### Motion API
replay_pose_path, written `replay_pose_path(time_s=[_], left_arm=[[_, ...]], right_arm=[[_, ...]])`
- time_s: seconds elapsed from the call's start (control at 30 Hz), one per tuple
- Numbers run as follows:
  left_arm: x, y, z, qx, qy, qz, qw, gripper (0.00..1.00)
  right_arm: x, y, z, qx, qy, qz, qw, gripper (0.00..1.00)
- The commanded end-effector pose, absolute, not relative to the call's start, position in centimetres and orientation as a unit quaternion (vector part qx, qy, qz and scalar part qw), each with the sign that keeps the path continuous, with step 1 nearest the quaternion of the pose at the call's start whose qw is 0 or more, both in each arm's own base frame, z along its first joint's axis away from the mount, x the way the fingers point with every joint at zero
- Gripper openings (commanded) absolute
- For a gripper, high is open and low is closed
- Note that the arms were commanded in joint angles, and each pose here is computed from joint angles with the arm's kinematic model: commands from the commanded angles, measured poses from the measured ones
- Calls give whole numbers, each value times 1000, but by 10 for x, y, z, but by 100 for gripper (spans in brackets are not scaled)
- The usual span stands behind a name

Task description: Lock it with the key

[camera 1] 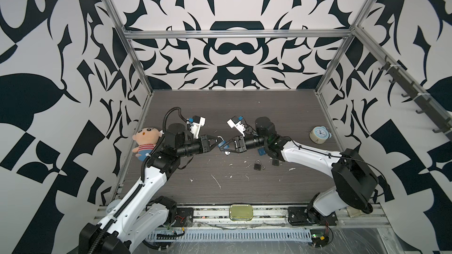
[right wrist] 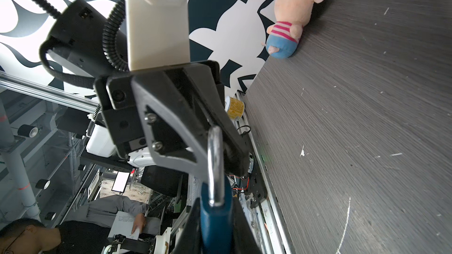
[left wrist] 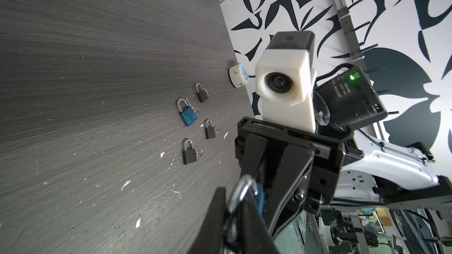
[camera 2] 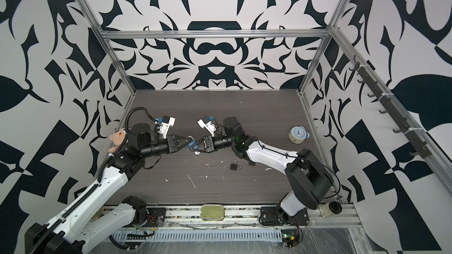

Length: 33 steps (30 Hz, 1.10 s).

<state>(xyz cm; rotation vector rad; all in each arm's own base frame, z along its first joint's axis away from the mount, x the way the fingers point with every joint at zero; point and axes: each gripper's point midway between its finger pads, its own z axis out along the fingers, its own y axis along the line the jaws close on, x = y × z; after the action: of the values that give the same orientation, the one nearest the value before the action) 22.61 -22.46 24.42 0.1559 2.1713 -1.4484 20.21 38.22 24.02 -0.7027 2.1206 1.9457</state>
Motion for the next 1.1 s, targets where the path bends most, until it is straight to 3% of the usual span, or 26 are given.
replay_pose_path(time_s=[0.0, 0.3, 0.33, 0.4, 0.5, 0.6, 1.07], left_arm=[[220, -231, 245, 74, 789, -554, 254, 4], [220, -225, 239, 57, 790, -550, 265, 0], [220, -224, 238, 53, 791, -548, 266, 0], [221, -223, 237, 47, 792, -546, 269, 0], [221, -221, 234, 41, 794, -543, 270, 0], [222, -220, 233, 37, 795, -540, 274, 0], [228, -213, 236, 14, 804, -522, 284, 0]], right_arm=[[193, 387, 269, -265, 680, 674, 116, 0], [197, 389, 261, -254, 689, 670, 115, 0], [198, 389, 260, -253, 690, 669, 116, 2], [201, 388, 255, -245, 695, 665, 120, 16], [206, 386, 252, -236, 700, 663, 124, 29], [209, 383, 251, -226, 702, 663, 130, 38], [227, 354, 259, -193, 704, 660, 178, 46]])
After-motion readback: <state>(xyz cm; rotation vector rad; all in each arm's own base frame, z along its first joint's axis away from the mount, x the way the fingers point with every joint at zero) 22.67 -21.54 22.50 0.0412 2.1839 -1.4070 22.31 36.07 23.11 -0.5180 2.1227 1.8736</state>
